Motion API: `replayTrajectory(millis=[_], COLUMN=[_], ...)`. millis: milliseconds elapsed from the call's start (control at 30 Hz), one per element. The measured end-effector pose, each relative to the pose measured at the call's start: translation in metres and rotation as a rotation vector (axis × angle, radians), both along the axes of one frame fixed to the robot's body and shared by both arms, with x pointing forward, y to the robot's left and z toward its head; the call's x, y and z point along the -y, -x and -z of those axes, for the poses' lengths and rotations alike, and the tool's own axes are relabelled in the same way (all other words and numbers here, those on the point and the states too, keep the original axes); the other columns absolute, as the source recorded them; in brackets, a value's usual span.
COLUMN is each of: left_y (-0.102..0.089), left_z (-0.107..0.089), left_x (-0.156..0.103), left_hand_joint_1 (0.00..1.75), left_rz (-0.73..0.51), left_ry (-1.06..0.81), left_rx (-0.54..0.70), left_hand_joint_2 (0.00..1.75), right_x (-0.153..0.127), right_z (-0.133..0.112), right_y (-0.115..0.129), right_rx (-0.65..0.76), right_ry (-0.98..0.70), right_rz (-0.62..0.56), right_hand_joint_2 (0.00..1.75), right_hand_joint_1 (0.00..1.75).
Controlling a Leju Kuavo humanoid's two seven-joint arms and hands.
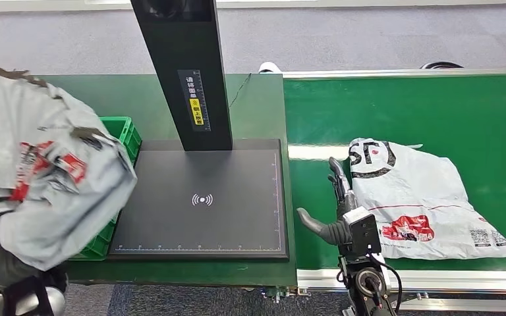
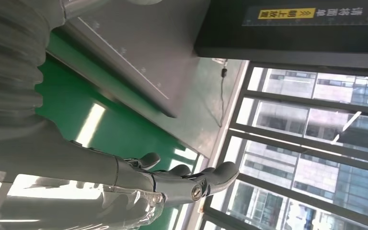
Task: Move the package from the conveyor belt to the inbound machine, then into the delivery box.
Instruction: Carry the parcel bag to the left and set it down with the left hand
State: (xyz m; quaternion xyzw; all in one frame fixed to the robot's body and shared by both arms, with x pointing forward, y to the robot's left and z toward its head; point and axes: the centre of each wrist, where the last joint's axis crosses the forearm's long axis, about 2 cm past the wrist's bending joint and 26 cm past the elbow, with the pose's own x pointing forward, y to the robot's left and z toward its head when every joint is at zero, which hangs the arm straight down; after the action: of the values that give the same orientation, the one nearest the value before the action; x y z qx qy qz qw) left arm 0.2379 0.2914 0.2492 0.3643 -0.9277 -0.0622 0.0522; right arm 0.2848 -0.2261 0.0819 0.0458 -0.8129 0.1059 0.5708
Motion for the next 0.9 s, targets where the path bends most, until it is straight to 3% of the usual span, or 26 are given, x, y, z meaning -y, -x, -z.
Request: replayTrajectory(millis=[133, 300, 433, 767, 900], left_y=[-0.020, -0.058, -0.086, -0.104, -0.120], left_z=[0.006, 0.015, 0.036, 0.057, 0.064], left_x=[-0.030, -0.061, -0.086, -0.109, -0.133], left_hand_joint_1=[1.75, 1.75, 1.75, 1.75, 1.75], left_rz=[-0.075, -0.164, -0.241, -0.300, -0.316], left_ry=[0.078, 0.120, 0.160, 0.259, 0.340], left_rx=[-0.084, -0.412, -0.627, -0.771, -0.829], left_hand_joint_2=[1.75, 1.75, 1.75, 1.75, 1.75], right_x=[0.002, 0.005, 0.007, 0.009, 0.010], right_z=[0.002, -0.002, -0.004, -0.004, -0.004], right_y=[0.009, 0.013, 0.015, 0.016, 0.016], right_rx=[-0.004, 0.002, 0.003, 0.004, 0.005], right_ry=[-0.003, 0.005, 0.015, 0.017, 0.019], right_rz=[0.016, 0.033, 0.025, 0.025, 0.025], right_hand_joint_2=[1.75, 1.75, 1.75, 1.75, 1.75], right_hand_joint_1=[0.00, 0.00, 0.00, 0.00, 0.00])
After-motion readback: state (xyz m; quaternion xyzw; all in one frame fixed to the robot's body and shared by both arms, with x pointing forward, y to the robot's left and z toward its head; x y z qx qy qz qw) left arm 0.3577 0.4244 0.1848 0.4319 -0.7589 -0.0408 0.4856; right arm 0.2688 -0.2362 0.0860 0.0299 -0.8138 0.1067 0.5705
